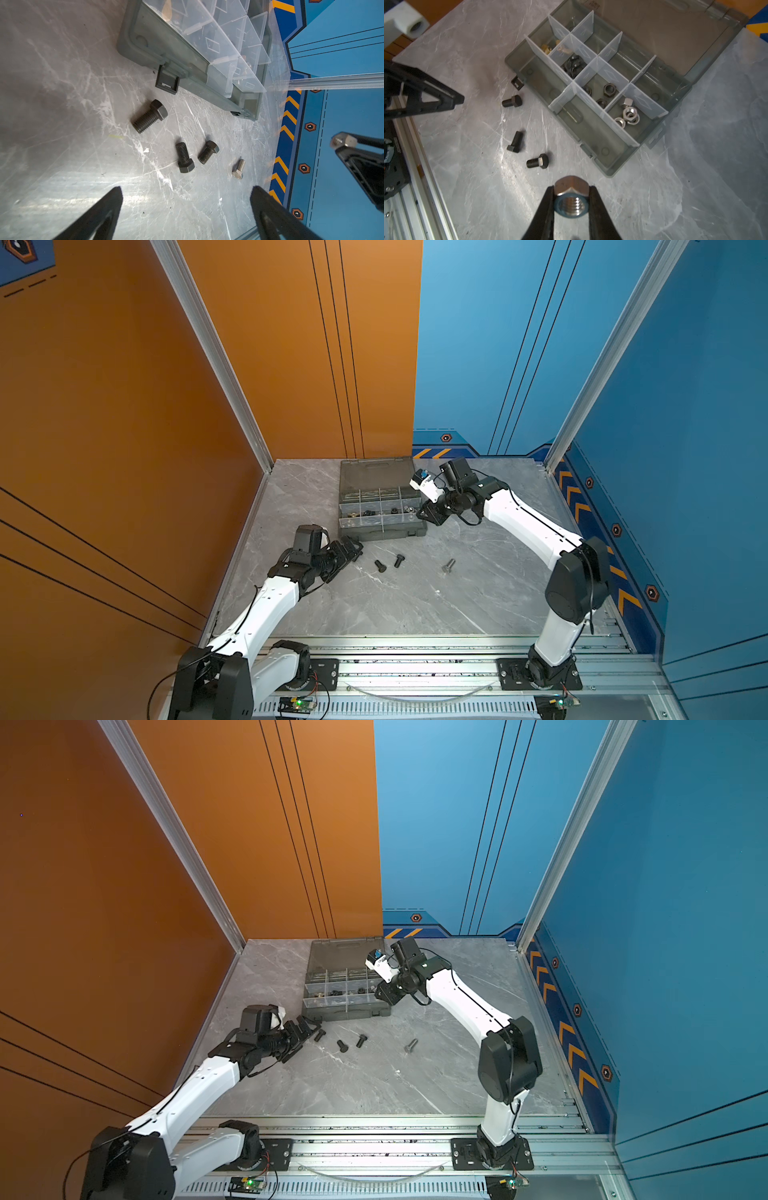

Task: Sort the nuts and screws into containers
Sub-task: 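Lift the silver nut with the right gripper over the box, then open the right gripper over the nut compartment while the left reaches for a bolt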

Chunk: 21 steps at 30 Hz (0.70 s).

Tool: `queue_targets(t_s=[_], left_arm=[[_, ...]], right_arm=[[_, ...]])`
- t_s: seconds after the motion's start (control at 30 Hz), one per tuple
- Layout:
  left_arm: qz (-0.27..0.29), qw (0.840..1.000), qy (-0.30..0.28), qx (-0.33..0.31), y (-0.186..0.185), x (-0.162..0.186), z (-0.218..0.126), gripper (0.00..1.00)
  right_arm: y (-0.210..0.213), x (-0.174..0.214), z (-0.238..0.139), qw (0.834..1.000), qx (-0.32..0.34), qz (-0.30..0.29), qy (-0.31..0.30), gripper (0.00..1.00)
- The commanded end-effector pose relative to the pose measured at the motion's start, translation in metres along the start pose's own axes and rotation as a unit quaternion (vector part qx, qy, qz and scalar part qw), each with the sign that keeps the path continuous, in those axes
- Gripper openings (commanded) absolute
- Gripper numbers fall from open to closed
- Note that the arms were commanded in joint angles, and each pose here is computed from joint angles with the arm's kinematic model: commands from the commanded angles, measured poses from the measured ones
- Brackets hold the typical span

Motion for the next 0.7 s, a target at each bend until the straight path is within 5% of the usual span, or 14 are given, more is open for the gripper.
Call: queue_targets(t_s=[0.0, 0.67], left_arm=[[0.002, 1.000, 0.006, 0.003, 0.001, 0.000, 0.001, 0.98], [-0.003, 1.000, 0.003, -0.019, 0.010, 0.002, -0.003, 0.98]], right_arm=[[-0.020, -0.007, 0.018, 0.999, -0.005, 0.037, 0.001, 0.00], [-0.089, -0.013, 0.117, 0.992, 0.057, 0.114, 0.003, 0.02]])
Point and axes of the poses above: each gripper's point midway between its finger pads, its own z axis out along the fingers, its own y axis along the line the jaws close on, x = y × z, the point moved 9 cm from there along -z, back along the fingers, and after that the axes turned 4 degrees about -z, right-handed, at the moved point
